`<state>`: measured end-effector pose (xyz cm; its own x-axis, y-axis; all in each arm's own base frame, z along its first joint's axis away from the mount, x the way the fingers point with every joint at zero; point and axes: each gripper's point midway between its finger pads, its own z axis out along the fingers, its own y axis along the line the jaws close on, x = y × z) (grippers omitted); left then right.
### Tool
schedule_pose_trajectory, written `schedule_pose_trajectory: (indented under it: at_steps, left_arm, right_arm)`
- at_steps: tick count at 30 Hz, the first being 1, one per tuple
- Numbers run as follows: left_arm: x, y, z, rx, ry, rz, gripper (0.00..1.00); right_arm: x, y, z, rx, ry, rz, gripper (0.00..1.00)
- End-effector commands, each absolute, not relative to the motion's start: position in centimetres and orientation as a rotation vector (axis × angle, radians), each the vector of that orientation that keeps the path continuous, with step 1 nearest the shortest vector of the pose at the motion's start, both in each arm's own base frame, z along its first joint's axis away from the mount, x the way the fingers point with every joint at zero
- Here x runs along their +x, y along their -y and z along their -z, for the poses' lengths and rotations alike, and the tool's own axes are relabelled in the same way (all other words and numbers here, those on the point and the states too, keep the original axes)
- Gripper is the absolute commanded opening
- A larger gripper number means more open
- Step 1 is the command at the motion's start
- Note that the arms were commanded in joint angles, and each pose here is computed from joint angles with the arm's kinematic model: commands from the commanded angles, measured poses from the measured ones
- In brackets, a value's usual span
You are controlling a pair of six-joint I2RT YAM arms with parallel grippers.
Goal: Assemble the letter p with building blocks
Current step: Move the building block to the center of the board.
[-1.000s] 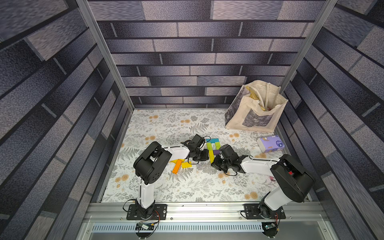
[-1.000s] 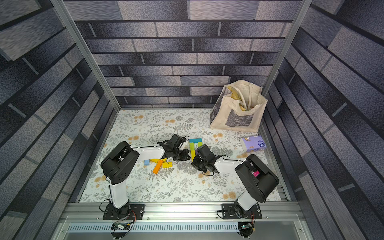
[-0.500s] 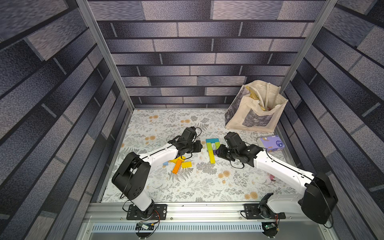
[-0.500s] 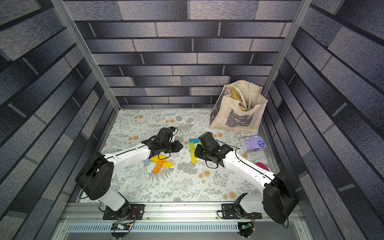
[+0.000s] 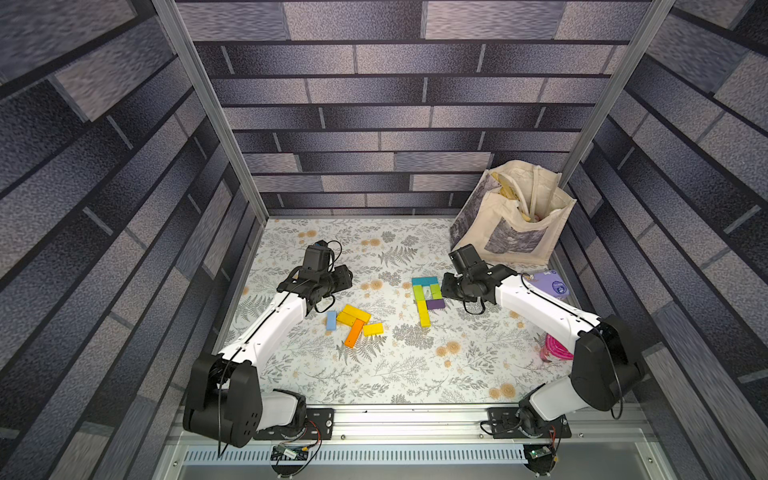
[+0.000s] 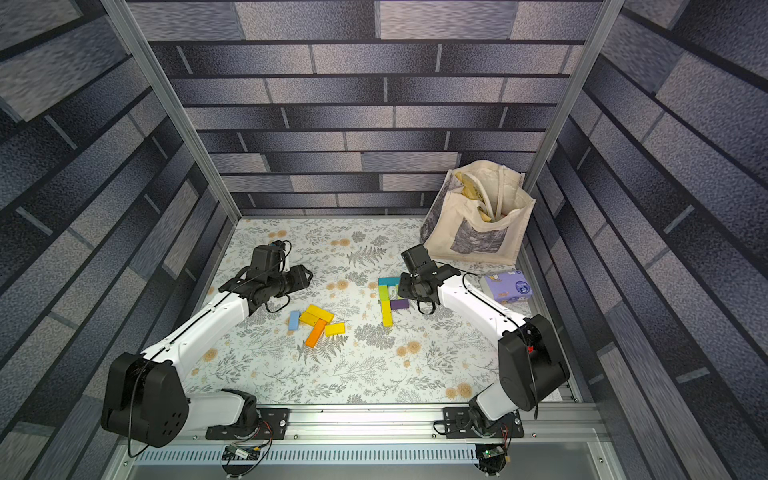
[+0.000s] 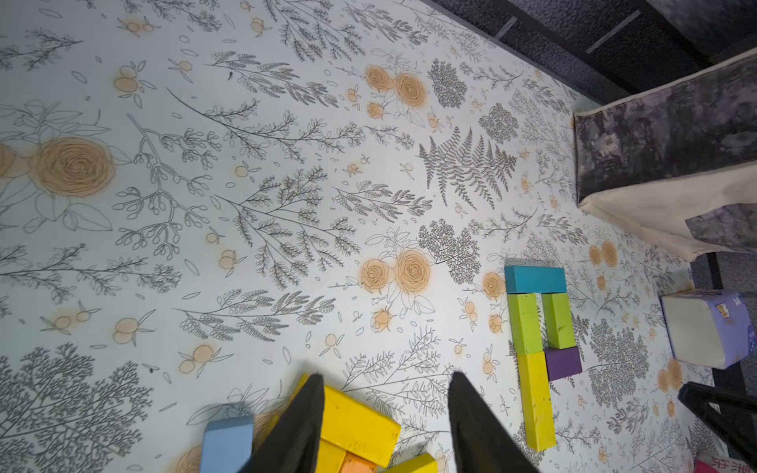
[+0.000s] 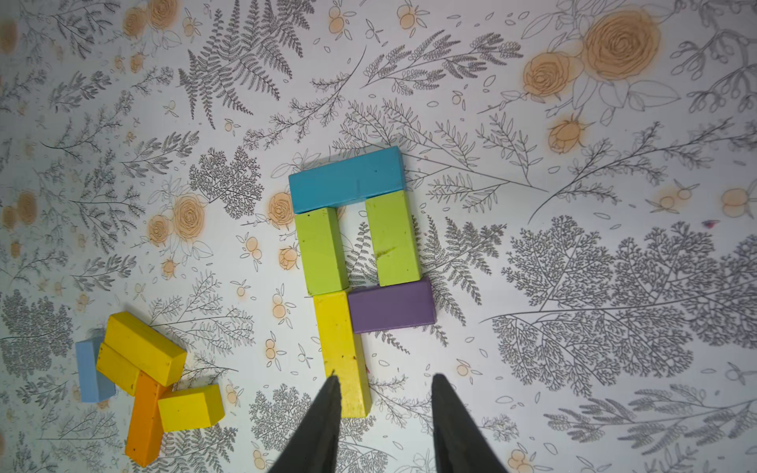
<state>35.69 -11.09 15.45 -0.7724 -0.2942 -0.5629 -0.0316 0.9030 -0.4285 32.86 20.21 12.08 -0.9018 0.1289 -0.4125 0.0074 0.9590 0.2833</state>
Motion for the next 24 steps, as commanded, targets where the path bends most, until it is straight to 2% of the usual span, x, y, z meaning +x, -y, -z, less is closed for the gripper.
schedule_pose_trajectory:
  at_steps: [1, 8, 13, 17, 20, 24]
  left_arm:
    - [32.8, 11.0, -13.1, -0.243, -2.541, 0.559, 0.55]
    - [30.9, 9.8, -11.0, -0.502, -2.512, 0.609, 0.61]
    - [29.9, 8.8, -10.7, -0.559, -2.517, 0.569, 0.68]
    - [30.5, 8.9, -10.0, -0.514, -2.573, 0.543, 0.68]
    - [31.6, 9.6, -9.4, -0.487, -2.592, 0.572, 0.65]
    - [33.1, 10.1, -8.6, -0.476, -2.553, 0.608, 0.6]
  right_arm:
    - [33.9, -21.8, -12.9, -0.022, -2.659, -0.424, 0.43]
    - [34.1, -27.8, -12.3, -0.245, -2.693, -0.577, 0.52]
    - [32.2, -33.6, -11.8, -0.428, -2.708, -0.659, 0.57]
    - [30.1, -36.6, -10.6, -0.482, -2.749, -0.713, 0.58]
    - [28.7, -38.4, -9.3, -0.458, -2.806, -0.852, 0.58]
    - [27.6, -39.7, -7.7, -0.405, -2.877, -0.963, 0.51]
